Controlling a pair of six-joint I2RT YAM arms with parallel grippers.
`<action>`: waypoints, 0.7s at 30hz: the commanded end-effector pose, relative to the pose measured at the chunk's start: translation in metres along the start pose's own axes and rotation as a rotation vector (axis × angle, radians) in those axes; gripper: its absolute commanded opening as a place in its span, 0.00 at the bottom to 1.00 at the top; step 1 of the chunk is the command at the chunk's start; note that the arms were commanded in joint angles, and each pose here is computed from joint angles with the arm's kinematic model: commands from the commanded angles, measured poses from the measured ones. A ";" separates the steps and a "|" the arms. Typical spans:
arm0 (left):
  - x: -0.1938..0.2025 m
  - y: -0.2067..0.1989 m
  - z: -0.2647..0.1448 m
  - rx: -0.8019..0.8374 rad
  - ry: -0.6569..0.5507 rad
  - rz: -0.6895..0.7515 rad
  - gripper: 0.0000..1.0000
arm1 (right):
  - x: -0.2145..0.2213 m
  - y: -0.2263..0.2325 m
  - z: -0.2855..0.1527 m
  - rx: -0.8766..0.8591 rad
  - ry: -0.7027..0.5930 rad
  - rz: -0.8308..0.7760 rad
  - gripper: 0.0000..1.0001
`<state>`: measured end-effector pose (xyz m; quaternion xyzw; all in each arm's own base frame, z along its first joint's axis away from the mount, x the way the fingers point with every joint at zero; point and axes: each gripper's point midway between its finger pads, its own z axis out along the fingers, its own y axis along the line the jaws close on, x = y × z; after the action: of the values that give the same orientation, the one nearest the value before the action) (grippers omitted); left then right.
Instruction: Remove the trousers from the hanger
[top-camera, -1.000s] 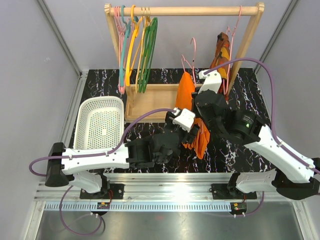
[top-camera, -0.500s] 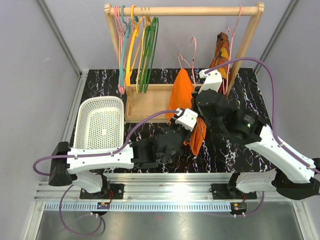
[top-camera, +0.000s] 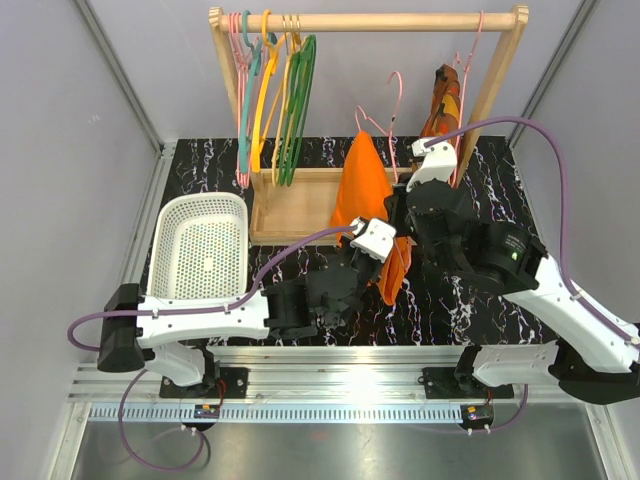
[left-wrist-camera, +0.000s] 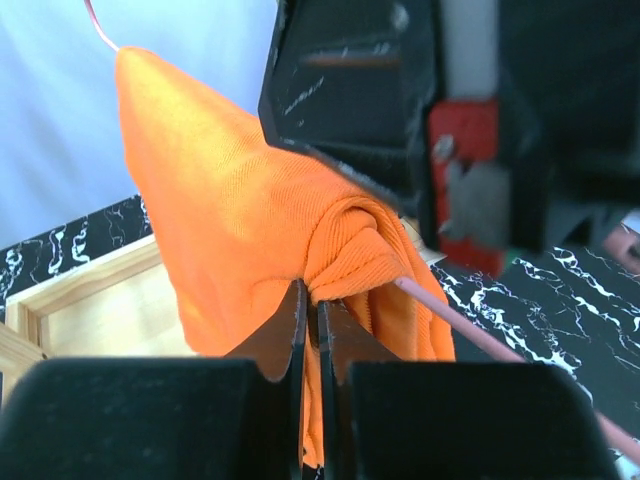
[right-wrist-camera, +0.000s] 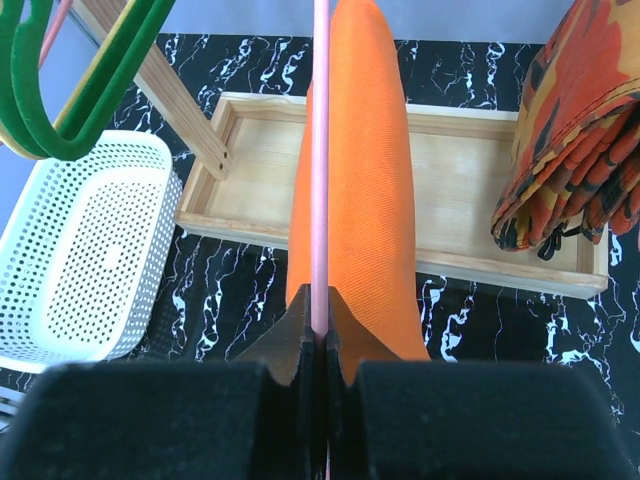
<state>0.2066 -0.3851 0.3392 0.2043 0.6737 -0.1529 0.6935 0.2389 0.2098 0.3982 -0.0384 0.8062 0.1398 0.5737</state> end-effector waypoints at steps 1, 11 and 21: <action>-0.040 0.012 -0.004 -0.019 -0.114 -0.112 0.00 | -0.053 0.000 -0.022 -0.044 -0.164 0.139 0.00; -0.102 0.044 -0.031 -0.033 -0.213 -0.173 0.00 | 0.002 -0.023 -0.003 0.066 -0.096 0.056 0.00; -0.170 0.072 -0.057 -0.027 -0.313 -0.179 0.00 | 0.064 -0.043 0.002 0.106 0.021 0.016 0.00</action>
<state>0.1939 -0.3563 0.3908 0.2318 0.6388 -0.1408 0.7200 0.2295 0.1912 0.3311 -0.0352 0.8252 0.1089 0.5531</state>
